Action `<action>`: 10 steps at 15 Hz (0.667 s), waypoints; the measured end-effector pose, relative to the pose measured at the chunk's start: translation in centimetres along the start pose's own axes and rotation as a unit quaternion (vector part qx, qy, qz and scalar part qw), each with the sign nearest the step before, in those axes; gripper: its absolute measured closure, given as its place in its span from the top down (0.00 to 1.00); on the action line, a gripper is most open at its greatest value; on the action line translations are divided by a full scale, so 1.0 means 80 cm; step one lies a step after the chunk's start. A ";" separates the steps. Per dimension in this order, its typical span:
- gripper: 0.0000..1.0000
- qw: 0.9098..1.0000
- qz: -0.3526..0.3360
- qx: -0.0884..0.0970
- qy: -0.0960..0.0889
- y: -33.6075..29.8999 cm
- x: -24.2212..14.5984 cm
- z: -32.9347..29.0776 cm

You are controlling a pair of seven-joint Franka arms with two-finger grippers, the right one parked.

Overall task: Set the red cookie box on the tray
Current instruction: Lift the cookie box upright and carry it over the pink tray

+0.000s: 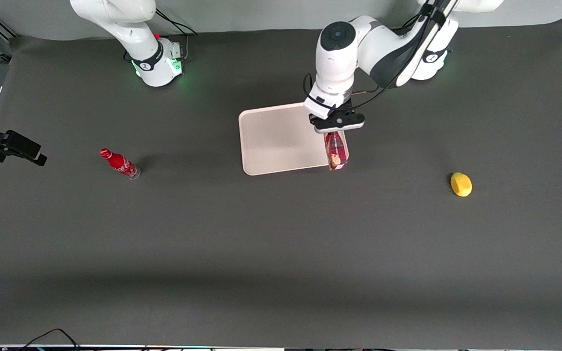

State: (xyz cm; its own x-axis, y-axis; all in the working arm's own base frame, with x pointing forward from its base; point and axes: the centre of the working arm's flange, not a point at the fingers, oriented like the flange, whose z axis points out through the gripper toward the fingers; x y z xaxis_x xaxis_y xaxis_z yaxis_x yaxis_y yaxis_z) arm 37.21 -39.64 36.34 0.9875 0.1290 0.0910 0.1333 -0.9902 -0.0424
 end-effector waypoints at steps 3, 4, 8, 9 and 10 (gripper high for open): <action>0.10 1.000 -0.002 0.012 0.027 0.007 -0.039 0.025; 0.10 0.999 -0.007 0.011 0.034 0.010 -0.051 0.030; 0.10 0.997 -0.001 0.008 0.075 0.011 -0.088 0.059; 0.10 0.996 0.003 0.010 0.083 0.008 -0.094 0.068; 0.10 0.996 0.006 0.014 0.087 0.007 -0.100 0.079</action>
State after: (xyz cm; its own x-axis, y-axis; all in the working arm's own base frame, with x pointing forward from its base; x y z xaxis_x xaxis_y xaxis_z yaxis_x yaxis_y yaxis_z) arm 29.94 -40.87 29.34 0.9595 0.1044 0.2617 0.1273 -0.9892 -0.0723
